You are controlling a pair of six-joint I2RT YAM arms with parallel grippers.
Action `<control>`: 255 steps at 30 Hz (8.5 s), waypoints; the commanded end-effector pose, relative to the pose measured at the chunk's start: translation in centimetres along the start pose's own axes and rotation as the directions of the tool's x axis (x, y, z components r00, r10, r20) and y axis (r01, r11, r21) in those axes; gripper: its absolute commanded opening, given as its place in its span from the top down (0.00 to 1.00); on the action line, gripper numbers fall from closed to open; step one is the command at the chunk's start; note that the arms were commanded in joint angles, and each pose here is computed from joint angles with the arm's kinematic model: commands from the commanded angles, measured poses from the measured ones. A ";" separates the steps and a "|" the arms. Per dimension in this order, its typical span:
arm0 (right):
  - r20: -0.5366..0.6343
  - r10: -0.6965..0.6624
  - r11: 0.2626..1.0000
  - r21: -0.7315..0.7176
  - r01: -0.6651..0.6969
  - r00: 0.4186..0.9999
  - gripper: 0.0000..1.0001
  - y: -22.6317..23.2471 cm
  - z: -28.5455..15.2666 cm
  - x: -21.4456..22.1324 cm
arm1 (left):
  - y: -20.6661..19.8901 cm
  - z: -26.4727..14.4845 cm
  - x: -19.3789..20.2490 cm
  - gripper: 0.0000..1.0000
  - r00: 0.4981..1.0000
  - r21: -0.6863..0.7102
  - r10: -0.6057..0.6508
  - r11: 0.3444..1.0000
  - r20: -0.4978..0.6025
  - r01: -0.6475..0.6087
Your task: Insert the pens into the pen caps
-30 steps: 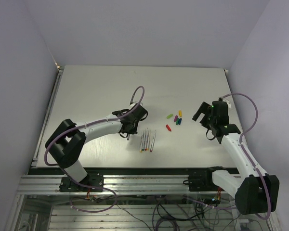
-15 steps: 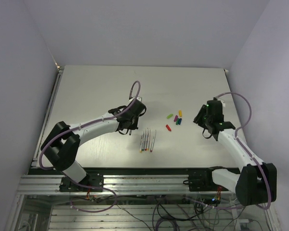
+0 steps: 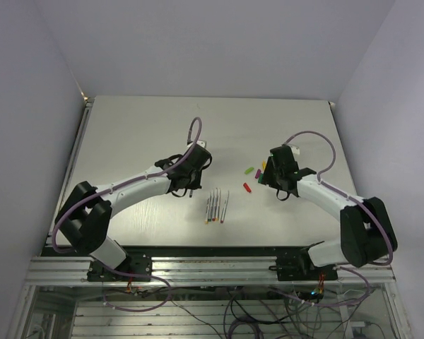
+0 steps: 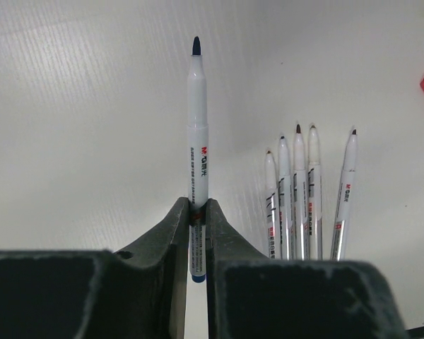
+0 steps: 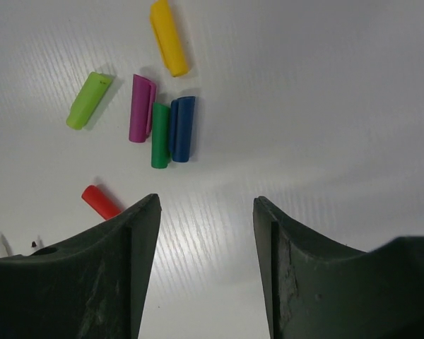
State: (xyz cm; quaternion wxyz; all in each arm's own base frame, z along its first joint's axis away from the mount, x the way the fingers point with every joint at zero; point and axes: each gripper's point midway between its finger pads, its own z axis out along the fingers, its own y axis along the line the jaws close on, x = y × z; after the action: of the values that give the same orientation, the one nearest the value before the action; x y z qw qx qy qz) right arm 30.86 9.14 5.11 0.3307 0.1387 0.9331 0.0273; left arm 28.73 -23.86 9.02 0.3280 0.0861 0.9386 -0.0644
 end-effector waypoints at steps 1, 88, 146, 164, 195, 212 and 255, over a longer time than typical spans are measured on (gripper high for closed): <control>0.036 0.020 1.000 0.002 -0.020 0.999 0.47 1.1 0.9 -1.5 | 0.4 -0.6 0.2 0.93 1.000 0.010 -0.020 1.000 0.003 0.020; 0.071 0.016 0.987 0.158 -0.027 0.997 0.58 0.0 5.1 -2.1 | 1.2 1.9 2.1 0.93 0.997 0.003 -0.010 1.000 -0.079 0.010; -0.171 0.005 0.991 0.134 0.018 0.985 1.00 -0.4 5.8 4.4 | 1.7 2.3 1.8 0.93 0.997 -0.001 -0.002 1.000 -0.077 0.002; 0.173 0.011 0.998 0.060 -0.021 0.985 1.00 1.1 -0.9 -5.9 | -1.1 1.2 -2.9 0.93 0.996 0.139 0.032 0.989 0.080 -0.043; 0.630 0.322 0.752 -0.624 0.213 0.707 1.00 14.4 -15.5 -21.2 | -15.6 -8.9 -11.3 0.93 0.912 0.744 -0.130 0.627 0.390 -0.230; 0.556 0.362 0.638 -0.733 0.236 0.748 1.00 15.9 -16.6 -19.0 | -15.5 -9.2 -12.3 0.93 0.895 0.749 -0.190 0.630 0.402 -0.203; 0.524 0.349 0.605 -0.759 0.239 0.777 1.00 16.3 -16.0 -17.2 | -15.4 -8.4 -12.8 0.93 0.891 0.736 -0.206 0.651 0.404 -0.184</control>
State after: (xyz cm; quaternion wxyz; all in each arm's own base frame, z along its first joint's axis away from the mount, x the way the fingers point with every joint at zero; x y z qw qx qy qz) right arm 37.44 20.73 30.30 0.6325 0.0177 0.6566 0.4104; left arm 29.84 -38.25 22.11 0.4443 0.1882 0.7465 -0.4582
